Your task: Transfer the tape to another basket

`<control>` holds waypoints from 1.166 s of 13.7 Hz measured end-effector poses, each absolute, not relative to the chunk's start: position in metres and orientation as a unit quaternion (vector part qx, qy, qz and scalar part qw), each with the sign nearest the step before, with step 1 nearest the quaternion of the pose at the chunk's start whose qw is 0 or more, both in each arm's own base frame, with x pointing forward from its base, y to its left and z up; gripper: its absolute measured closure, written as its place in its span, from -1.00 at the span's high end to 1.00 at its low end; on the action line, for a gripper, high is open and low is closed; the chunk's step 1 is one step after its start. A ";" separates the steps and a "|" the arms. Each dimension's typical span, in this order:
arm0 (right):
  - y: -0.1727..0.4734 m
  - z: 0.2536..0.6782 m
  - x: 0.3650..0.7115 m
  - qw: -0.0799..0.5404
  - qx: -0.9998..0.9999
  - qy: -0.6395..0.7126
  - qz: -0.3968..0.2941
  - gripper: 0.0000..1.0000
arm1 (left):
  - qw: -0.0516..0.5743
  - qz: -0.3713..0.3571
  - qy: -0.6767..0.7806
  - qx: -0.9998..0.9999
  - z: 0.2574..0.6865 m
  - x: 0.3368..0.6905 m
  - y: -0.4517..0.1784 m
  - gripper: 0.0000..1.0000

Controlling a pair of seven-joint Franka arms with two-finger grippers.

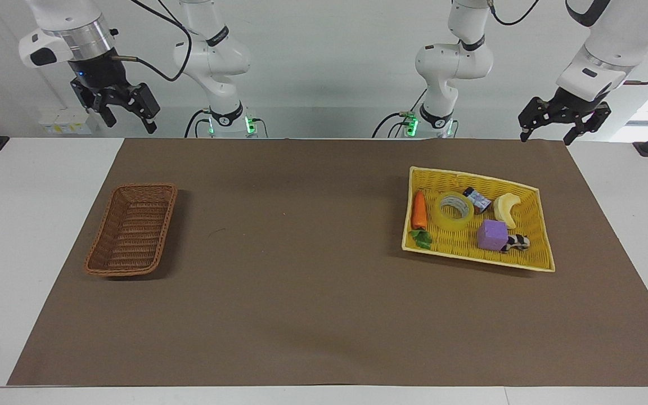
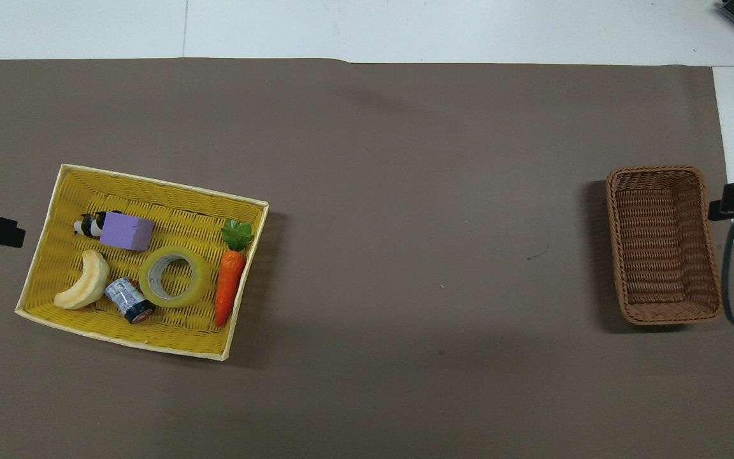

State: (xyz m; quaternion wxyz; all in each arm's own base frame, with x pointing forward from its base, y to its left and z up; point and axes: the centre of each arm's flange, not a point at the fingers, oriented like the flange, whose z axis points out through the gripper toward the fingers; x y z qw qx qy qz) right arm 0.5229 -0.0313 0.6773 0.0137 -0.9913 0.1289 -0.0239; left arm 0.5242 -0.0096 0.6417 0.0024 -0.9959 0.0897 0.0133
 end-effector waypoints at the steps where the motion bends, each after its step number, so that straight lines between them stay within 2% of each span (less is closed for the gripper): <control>1: -0.031 0.677 0.523 0.014 -0.991 0.129 -0.024 1.00 | 0.002 0.015 0.091 -0.996 0.638 0.523 -0.011 1.00; 11: -0.031 0.677 0.523 0.014 -0.991 0.129 -0.024 1.00 | 0.003 0.020 0.076 -0.997 0.558 0.518 -0.071 1.00; 16: -0.031 0.677 0.523 0.014 -0.991 0.129 -0.024 1.00 | 0.002 0.012 0.061 -0.998 0.510 0.517 -0.072 1.00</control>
